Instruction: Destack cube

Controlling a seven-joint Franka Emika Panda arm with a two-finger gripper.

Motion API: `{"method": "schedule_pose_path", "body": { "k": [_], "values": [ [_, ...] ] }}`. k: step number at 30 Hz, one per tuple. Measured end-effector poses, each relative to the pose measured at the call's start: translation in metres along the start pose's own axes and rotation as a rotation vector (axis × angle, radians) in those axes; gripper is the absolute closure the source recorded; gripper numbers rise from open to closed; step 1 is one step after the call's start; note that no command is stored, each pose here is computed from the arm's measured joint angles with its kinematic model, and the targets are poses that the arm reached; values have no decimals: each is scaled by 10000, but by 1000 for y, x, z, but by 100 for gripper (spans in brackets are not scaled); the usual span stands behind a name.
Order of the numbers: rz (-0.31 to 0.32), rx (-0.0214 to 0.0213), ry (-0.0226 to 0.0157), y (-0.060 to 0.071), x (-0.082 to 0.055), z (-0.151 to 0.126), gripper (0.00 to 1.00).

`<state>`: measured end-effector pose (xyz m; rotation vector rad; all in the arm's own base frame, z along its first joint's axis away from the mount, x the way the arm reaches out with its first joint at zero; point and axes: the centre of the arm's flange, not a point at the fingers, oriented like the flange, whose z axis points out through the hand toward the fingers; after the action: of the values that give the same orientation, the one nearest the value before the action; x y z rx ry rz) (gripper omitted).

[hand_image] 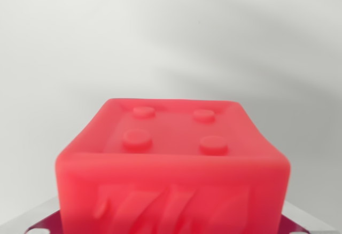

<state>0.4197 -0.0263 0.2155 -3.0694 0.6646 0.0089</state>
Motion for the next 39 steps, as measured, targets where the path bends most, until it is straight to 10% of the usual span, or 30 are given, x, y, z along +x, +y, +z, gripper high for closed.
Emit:
{"method": "schedule_pose_path", "body": {
  "k": [3,10,39],
  "values": [
    [-9,13,48,0,-1,4,100],
    [-2,-48,-35,1,-2,32,100],
    [-11,-39,12,0,-2,93,100]
  ]
}}
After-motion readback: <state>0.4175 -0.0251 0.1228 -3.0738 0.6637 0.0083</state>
